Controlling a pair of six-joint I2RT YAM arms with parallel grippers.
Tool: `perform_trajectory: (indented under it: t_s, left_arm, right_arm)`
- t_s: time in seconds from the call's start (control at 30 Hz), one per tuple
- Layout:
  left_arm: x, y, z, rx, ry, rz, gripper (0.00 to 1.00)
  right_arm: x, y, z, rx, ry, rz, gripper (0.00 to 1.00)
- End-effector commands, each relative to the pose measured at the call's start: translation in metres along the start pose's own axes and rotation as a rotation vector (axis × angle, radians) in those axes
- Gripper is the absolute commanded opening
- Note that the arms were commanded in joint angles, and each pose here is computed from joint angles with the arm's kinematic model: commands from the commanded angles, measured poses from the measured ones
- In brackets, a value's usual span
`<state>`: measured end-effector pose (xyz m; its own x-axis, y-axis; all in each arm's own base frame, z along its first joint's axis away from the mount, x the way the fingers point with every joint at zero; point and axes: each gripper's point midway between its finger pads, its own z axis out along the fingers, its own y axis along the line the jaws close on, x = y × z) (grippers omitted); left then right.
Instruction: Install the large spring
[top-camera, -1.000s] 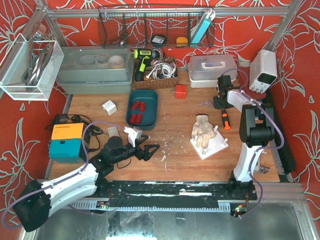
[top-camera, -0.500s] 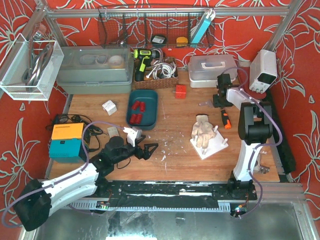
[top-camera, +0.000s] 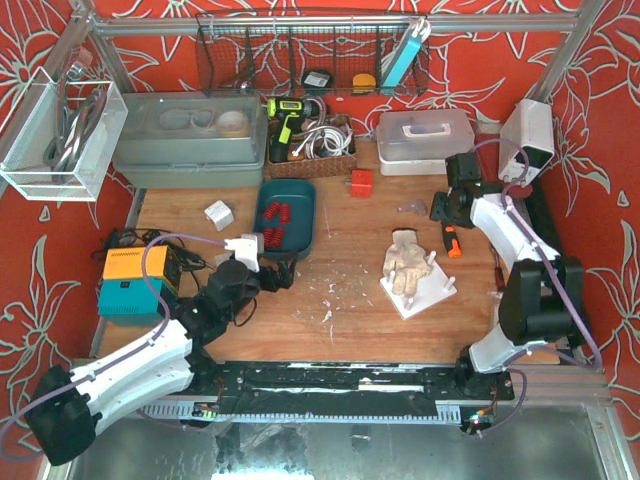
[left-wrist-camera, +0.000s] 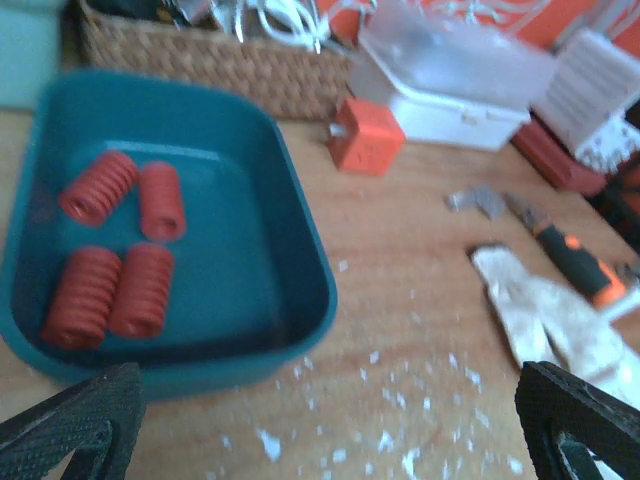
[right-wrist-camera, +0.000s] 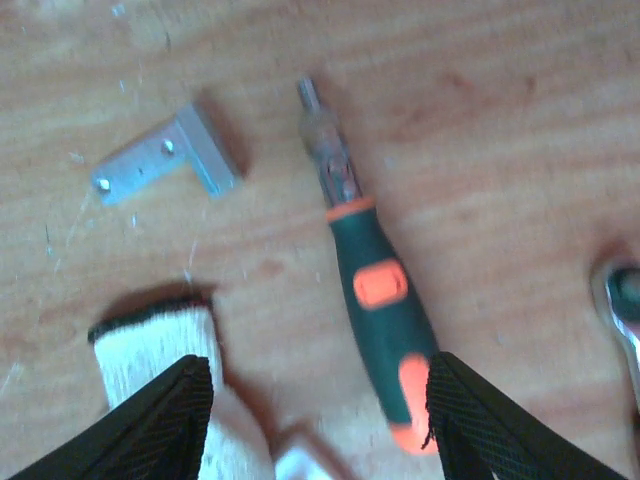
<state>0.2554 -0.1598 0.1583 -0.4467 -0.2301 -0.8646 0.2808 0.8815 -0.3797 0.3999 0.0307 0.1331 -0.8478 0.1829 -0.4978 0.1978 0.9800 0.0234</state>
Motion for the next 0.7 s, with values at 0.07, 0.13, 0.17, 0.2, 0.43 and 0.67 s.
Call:
perform_trajectory:
  t_s: [0.07, 0.13, 0.17, 0.2, 0.43, 0.67]
  left_arm:
    - [-0.047, 0.009, 0.007, -0.174, -0.096, 0.005, 1.00]
    - [-0.042, 0.011, 0.016, -0.206, -0.052, 0.039, 1.00]
    - [-0.036, 0.010, 0.021, -0.203, -0.025, 0.050, 1.00]
    - [-0.030, 0.008, 0.025, -0.185, -0.001, 0.059, 1.00]
    - [0.000, -0.017, 0.032, -0.004, 0.064, 0.123, 1.00]
    - [0.013, -0.023, 0.026, 0.081, 0.046, 0.164, 1.00]
  right_arm:
    - [0.052, -0.012, -0.043, 0.078, 0.109, 0.151, 0.64]
    - [0.064, -0.008, -0.053, 0.073, 0.109, 0.169, 0.66]
    - [0.071, -0.006, -0.057, 0.068, 0.110, 0.178, 0.67]
    - [0.079, -0.002, -0.060, 0.054, 0.113, 0.187, 0.68]
    - [0.117, 0.026, -0.052, -0.064, 0.097, 0.253, 0.66]
    - [0.136, 0.029, -0.025, -0.041, 0.110, 0.316, 0.57]
